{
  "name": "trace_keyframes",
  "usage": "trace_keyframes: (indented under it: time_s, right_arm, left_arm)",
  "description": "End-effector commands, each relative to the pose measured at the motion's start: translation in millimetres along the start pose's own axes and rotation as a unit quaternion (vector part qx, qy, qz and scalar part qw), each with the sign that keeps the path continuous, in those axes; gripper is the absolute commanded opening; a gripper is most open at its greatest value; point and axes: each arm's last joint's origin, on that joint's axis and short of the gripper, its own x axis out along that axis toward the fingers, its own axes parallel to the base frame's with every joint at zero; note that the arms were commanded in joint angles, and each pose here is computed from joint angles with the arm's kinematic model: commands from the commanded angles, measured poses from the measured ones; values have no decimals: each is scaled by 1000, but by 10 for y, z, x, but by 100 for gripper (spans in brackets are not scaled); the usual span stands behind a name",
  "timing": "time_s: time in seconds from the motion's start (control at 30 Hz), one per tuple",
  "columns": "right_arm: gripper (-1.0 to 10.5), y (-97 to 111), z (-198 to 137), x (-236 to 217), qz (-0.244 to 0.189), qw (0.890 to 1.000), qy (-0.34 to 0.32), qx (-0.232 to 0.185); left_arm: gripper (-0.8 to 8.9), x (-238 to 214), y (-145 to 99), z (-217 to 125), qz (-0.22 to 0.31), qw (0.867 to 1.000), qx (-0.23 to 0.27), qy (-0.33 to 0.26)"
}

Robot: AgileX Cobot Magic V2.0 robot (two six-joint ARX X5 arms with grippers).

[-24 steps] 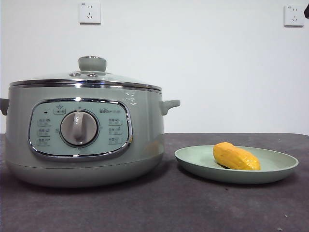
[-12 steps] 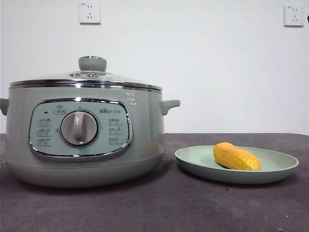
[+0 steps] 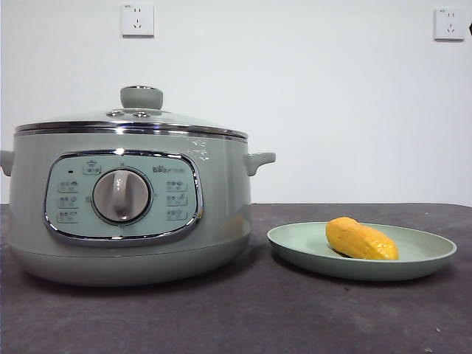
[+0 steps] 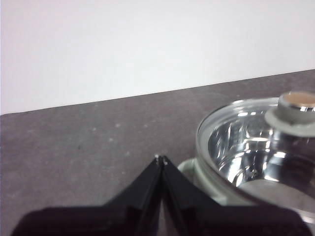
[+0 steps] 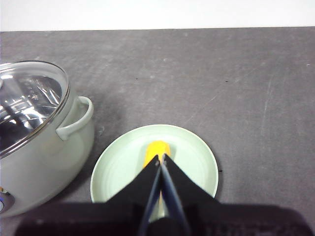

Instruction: Take the corn out from the steamer,put the corn on the plate,close the lid

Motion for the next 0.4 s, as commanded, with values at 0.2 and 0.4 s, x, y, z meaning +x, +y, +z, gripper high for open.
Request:
trace_keyframes:
  time_s: [0.2, 0.4]
  right_arm:
    - [2, 0, -7, 5, -1, 1000, -1, 5]
    - [2, 0, -7, 5, -1, 1000, -1, 5]
  left_arm:
    - [-3, 136, 7, -539, 23, 999, -15, 32]
    - [-3, 170, 11, -747, 32, 998, -29, 48]
